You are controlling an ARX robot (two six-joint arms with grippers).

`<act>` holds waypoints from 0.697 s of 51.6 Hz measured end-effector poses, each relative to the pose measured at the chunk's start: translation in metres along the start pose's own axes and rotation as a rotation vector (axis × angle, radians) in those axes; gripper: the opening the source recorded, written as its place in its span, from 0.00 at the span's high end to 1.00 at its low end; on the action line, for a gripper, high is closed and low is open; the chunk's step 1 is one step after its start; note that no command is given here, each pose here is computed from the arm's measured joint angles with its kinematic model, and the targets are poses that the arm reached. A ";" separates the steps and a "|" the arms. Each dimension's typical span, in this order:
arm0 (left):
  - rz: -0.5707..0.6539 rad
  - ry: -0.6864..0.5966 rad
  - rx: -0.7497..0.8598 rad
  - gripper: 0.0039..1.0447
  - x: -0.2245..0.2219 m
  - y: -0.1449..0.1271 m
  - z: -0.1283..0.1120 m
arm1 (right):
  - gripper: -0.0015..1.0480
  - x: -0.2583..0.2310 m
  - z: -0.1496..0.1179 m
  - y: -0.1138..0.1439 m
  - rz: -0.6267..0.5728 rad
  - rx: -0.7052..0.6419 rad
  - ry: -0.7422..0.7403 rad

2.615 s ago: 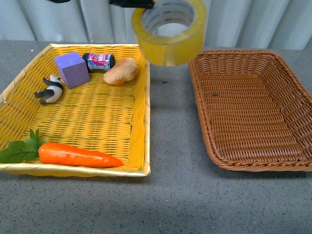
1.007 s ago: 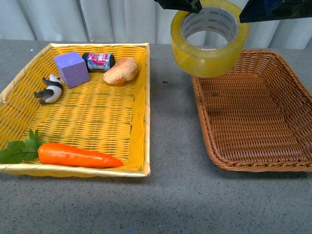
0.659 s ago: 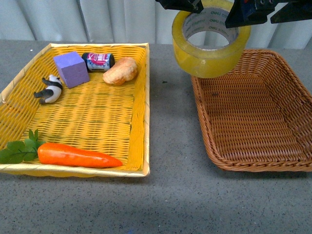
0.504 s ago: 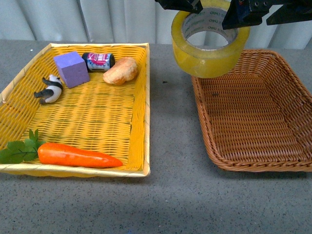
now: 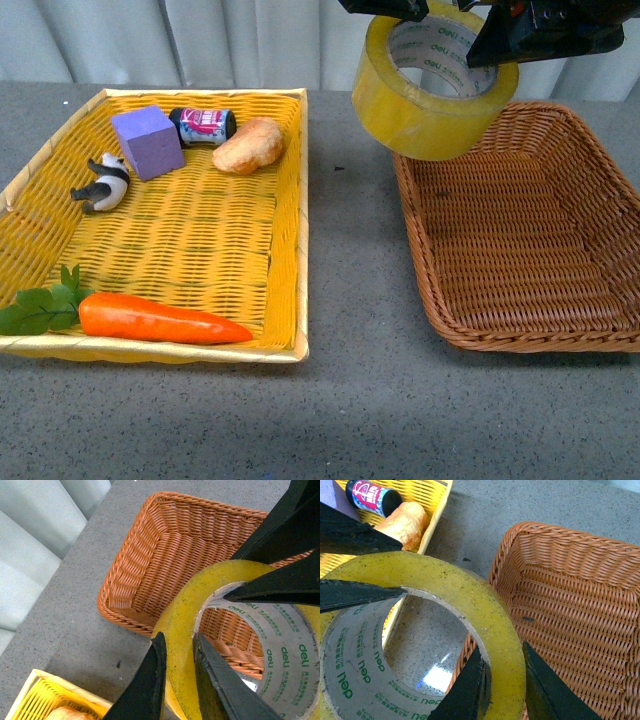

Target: Move tape to another basket

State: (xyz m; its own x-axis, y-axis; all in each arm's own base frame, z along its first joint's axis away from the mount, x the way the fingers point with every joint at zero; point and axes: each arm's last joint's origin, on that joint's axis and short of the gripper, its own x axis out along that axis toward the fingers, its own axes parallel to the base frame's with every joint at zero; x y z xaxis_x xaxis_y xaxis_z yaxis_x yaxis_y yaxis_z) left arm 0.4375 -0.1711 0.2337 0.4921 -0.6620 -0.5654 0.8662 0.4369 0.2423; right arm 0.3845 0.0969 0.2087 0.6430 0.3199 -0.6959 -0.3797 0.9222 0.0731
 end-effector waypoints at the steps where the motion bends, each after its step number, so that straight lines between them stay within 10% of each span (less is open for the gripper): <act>1: -0.001 0.000 0.000 0.88 0.000 0.000 0.000 | 0.85 0.000 0.000 0.000 -0.001 0.001 0.002; 17: 0.111 -0.032 -0.007 0.88 0.003 -0.002 0.002 | 0.85 0.003 0.005 -0.004 -0.037 0.005 -0.005; 36: 0.392 -0.152 -0.162 0.28 -0.041 0.020 0.006 | 0.85 0.034 -0.015 -0.048 -0.161 0.092 0.090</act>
State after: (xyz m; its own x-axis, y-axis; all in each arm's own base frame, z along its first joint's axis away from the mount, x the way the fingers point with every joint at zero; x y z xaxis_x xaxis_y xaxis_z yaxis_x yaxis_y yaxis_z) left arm 0.4353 -0.1389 0.2660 0.7981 -0.5041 -0.3301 0.5930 0.7542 0.2820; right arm 0.4150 0.0604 0.1711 0.6268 0.1502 -0.7646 -0.2122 0.9771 0.0180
